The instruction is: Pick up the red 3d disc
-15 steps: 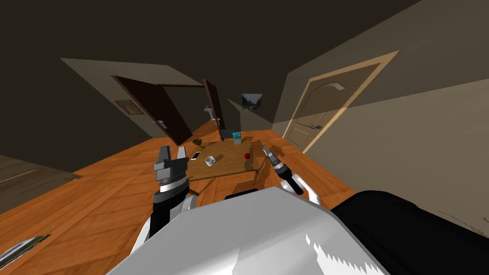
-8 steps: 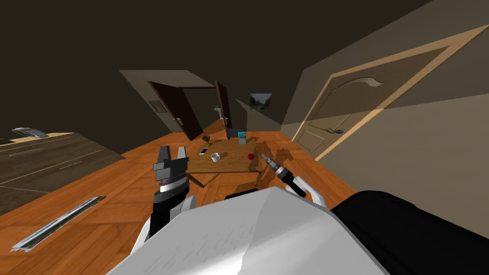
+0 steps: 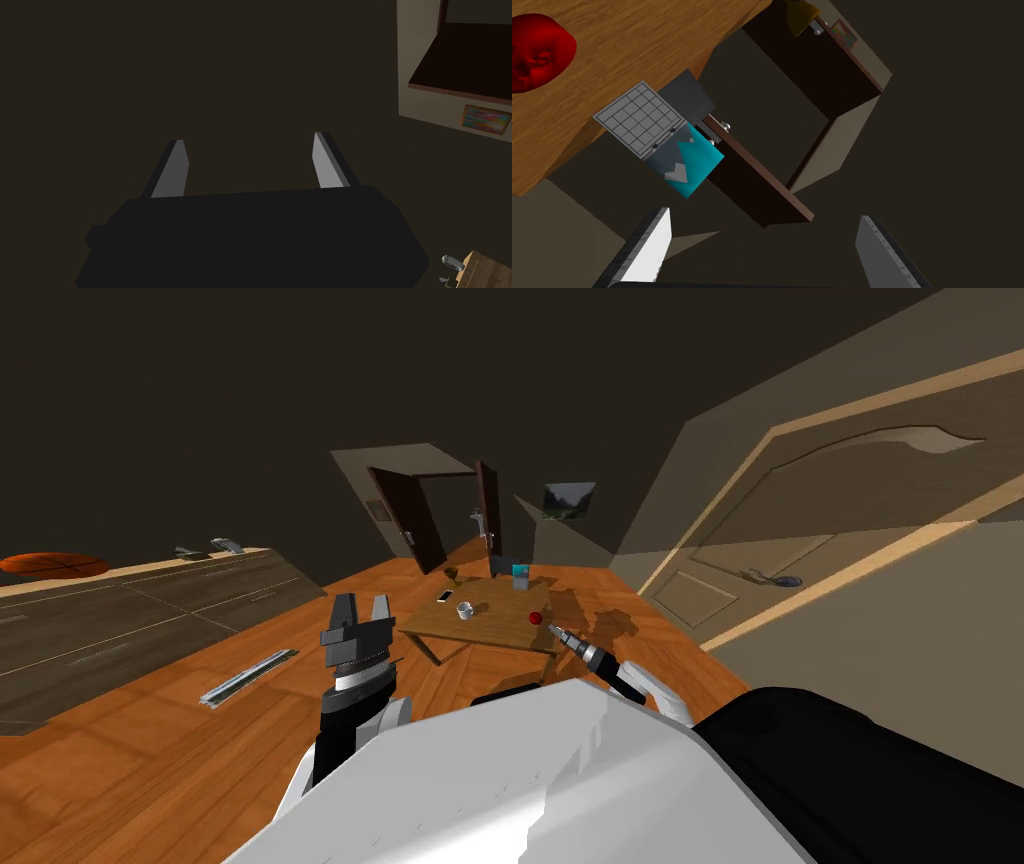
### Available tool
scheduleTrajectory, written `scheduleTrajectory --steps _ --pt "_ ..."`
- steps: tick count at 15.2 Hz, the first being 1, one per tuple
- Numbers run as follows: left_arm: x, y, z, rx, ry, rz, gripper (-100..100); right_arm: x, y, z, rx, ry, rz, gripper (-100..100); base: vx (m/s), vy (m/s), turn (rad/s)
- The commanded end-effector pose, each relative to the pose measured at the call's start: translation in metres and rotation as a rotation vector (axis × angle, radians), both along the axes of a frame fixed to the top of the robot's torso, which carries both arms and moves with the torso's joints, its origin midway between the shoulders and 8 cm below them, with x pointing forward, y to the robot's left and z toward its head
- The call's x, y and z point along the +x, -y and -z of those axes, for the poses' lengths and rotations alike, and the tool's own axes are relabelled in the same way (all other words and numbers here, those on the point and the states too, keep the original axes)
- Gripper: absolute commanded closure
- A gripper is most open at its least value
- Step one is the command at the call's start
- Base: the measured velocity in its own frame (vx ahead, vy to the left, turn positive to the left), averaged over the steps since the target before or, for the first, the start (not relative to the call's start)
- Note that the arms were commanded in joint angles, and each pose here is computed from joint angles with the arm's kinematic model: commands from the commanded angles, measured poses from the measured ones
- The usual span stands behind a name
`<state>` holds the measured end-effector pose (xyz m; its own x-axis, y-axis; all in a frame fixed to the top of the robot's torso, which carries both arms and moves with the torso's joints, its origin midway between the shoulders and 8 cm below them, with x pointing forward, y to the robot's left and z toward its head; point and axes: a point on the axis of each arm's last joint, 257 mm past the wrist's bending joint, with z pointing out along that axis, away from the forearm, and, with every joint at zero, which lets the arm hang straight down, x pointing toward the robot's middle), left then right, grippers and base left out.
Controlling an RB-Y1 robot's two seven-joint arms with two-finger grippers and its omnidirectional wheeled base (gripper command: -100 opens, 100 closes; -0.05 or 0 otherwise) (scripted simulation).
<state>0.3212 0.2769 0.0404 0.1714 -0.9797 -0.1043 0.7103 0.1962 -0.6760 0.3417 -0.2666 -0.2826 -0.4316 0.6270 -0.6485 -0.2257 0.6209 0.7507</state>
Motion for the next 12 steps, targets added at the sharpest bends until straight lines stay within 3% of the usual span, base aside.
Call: scheduleTrajectory --steps 1,3,4,5,6,8,9,11,12 --pt "0.000 0.000 0.000 0.000 0.000 0.000 0 -0.013 0.010 0.032 -0.040 -0.086 -0.013 -100 -0.003 -0.029 0.445" --pt "0.000 0.000 0.000 0.000 0.000 0.000 0 -0.014 0.009 0.035 -0.065 -0.088 -0.022 -100 -0.004 -0.027 0.274" --pt "0.000 0.000 0.000 0.000 0.000 0.000 0 -0.026 0.019 0.059 -0.093 -0.151 -0.028 -100 -0.004 -0.015 0.341" --pt "0.000 0.000 0.000 0.000 0.000 0.000 0 -0.027 0.019 0.061 -0.110 -0.152 -0.036 -100 -0.004 -0.017 0.386" --pt "0.000 0.000 0.000 0.000 0.000 0.000 0 -0.037 0.027 0.078 -0.130 -0.204 -0.045 -100 -0.005 -0.016 0.418" --pt "0.000 0.000 0.000 0.000 0.000 0.000 0 -0.041 0.030 0.086 -0.155 -0.217 -0.049 -100 -0.006 -0.017 0.282" --pt "0.000 0.000 0.000 0.000 0.000 0.000 0 -0.054 0.041 0.106 -0.181 -0.276 -0.054 -100 -0.006 -0.006 0.365" --pt "0.000 0.000 0.000 0.000 0.000 0.000 0 -0.057 0.043 0.110 -0.200 -0.282 -0.060 -100 -0.006 -0.013 0.281" --pt "0.000 0.000 0.000 0.000 0.000 0.000 0 -0.072 0.057 0.130 -0.231 -0.345 -0.063 -100 -0.006 -0.005 0.383"
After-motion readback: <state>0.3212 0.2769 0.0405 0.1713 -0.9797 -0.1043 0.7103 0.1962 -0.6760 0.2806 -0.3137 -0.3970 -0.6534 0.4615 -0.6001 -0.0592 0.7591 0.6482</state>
